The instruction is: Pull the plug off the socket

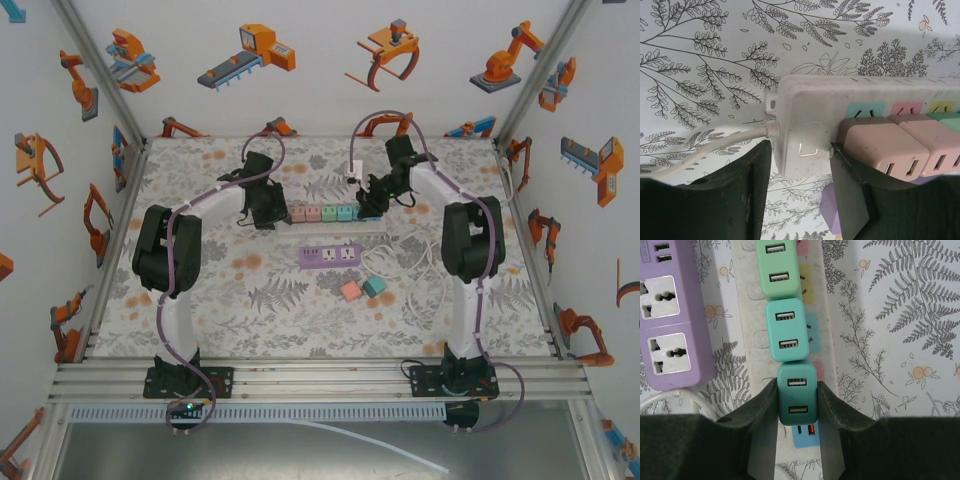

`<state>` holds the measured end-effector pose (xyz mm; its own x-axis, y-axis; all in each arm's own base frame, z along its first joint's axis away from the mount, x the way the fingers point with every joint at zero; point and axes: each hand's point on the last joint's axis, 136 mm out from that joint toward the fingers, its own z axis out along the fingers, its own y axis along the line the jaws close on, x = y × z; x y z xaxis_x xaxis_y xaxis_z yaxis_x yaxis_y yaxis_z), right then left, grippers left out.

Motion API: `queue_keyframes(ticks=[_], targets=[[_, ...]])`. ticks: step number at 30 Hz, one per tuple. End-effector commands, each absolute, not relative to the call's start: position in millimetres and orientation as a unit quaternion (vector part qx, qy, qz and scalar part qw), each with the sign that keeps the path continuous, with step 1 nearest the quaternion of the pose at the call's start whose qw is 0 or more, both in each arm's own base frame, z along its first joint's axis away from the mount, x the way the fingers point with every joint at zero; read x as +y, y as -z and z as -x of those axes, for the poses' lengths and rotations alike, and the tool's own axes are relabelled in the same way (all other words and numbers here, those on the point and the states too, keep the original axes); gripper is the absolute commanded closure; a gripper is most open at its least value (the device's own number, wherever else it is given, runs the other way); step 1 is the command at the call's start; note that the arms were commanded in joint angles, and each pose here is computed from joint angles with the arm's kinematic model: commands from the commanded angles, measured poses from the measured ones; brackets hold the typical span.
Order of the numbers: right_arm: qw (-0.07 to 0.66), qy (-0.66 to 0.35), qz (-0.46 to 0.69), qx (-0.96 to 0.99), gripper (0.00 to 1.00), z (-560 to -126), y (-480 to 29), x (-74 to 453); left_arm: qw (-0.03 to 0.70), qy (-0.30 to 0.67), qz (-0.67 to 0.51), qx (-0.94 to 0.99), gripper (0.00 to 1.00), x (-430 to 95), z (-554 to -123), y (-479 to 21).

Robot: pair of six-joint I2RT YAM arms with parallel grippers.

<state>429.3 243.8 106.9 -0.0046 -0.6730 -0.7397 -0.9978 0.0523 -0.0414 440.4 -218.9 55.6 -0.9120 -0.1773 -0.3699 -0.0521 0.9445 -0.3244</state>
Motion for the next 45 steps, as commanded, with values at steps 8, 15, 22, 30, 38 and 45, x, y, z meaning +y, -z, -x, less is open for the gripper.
queue_keyframes(ticks=[8,15,22,30,38,45], targets=[[0.342,-0.359,0.618,0.61,1.0,-413.7,-169.1,284.7,0.124,0.086,0.054,0.987,0.52,-208.5,-407.8,14.4],[0.334,-0.344,0.623,0.619,1.0,-414.4,-157.3,276.8,0.128,0.08,0.054,0.987,0.52,-205.1,-409.5,11.6],[0.39,-0.331,0.553,0.658,1.0,-441.7,-201.3,275.7,0.15,0.106,0.052,0.982,0.45,-212.7,-415.3,-14.7],[0.487,-0.279,0.357,0.746,1.0,-467.1,-276.4,245.9,0.221,0.15,0.038,0.963,0.31,-218.2,-427.1,-91.9],[0.524,-0.356,0.073,0.77,1.0,-429.4,-331.0,200.1,0.313,0.216,-0.022,0.925,0.1,-224.3,-408.1,-200.2],[0.508,-0.424,-0.103,0.743,1.0,-368.4,-322.2,164.2,0.376,0.31,-0.116,0.865,0.03,-233.8,-349.5,-274.2]])
